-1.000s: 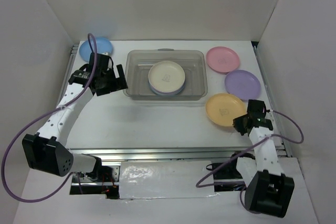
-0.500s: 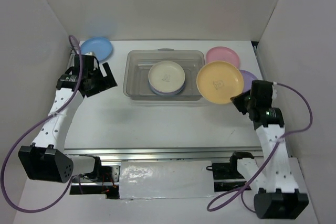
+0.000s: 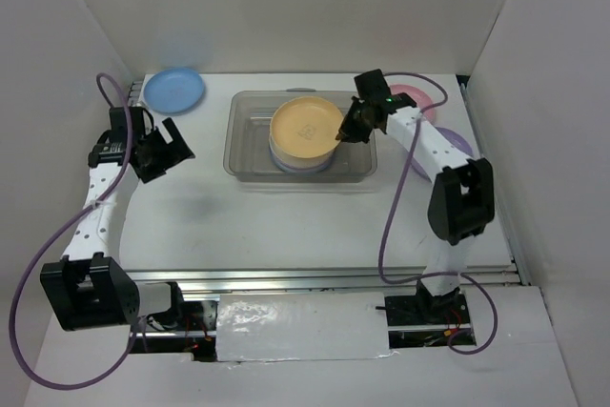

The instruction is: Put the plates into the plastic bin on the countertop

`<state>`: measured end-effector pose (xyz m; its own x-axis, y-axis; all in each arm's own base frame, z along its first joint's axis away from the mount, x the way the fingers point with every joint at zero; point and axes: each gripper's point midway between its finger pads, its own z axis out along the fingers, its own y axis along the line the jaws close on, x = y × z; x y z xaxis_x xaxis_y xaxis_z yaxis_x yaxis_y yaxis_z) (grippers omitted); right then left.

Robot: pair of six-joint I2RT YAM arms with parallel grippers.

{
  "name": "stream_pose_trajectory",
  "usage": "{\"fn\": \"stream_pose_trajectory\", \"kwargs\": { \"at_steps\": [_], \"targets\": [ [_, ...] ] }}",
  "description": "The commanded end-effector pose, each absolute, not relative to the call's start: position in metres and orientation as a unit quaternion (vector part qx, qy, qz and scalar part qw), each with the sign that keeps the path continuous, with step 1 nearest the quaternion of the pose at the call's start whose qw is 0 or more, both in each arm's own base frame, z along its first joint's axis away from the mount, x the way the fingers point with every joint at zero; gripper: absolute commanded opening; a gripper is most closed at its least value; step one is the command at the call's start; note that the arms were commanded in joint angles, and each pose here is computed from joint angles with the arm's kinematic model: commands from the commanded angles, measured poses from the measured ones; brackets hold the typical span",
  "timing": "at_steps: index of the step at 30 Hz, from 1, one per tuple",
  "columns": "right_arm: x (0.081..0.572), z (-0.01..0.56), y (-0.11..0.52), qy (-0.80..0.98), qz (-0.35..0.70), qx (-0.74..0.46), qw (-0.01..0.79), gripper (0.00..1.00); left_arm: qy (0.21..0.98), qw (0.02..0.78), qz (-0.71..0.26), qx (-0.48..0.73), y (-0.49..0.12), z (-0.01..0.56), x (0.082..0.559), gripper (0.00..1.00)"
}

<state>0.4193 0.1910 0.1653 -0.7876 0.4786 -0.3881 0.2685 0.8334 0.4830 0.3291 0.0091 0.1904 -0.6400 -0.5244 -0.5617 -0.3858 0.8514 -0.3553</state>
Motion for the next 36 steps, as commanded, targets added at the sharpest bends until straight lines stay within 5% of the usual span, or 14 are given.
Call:
{"fn": "stream_pose_trajectory", "kwargs": {
  "at_steps": [1,9,10,11,13,14,16,25,31,36],
  "targets": [
    [0.442,0.160,0.214,0.927,0.218,0.163,0.258,0.00,0.891,0.369,-0.123,-0.233,0.005,0.198,0.334,0.99],
    [0.482,0.142,0.227,0.921,0.229,0.171,0.264,0.09,0.893,0.385,-0.110,-0.204,0.001,0.204,0.331,0.99],
    [0.483,0.142,0.228,0.923,0.227,0.169,0.262,0.18,0.893,0.387,-0.109,-0.204,0.001,0.204,0.330,0.99],
    [0.486,0.146,0.230,0.923,0.227,0.167,0.264,0.49,0.892,0.388,-0.111,-0.202,-0.001,0.204,0.330,0.99],
    [0.487,0.153,0.227,0.921,0.216,0.172,0.274,0.67,0.892,0.389,-0.112,-0.203,-0.001,0.203,0.330,0.99],
    [0.486,0.155,0.226,0.920,0.212,0.174,0.279,0.88,0.892,0.388,-0.110,-0.203,-0.001,0.203,0.330,0.99],
    [0.482,0.169,0.220,0.915,0.201,0.178,0.302,1.00,0.891,0.387,-0.109,-0.208,0.000,0.202,0.330,0.99],
    [0.444,0.229,0.190,0.889,0.191,0.196,0.367,1.00,0.868,0.367,-0.142,-0.302,0.009,0.192,0.348,0.99],
    [0.368,0.258,0.208,0.875,0.253,0.106,0.399,1.00,0.804,0.366,-0.139,-0.448,0.053,0.168,0.410,0.99],
    [0.277,0.286,0.248,0.829,0.411,-0.041,0.376,1.00,0.763,0.396,-0.164,-0.484,0.084,0.140,0.498,0.99]
  ]
}}
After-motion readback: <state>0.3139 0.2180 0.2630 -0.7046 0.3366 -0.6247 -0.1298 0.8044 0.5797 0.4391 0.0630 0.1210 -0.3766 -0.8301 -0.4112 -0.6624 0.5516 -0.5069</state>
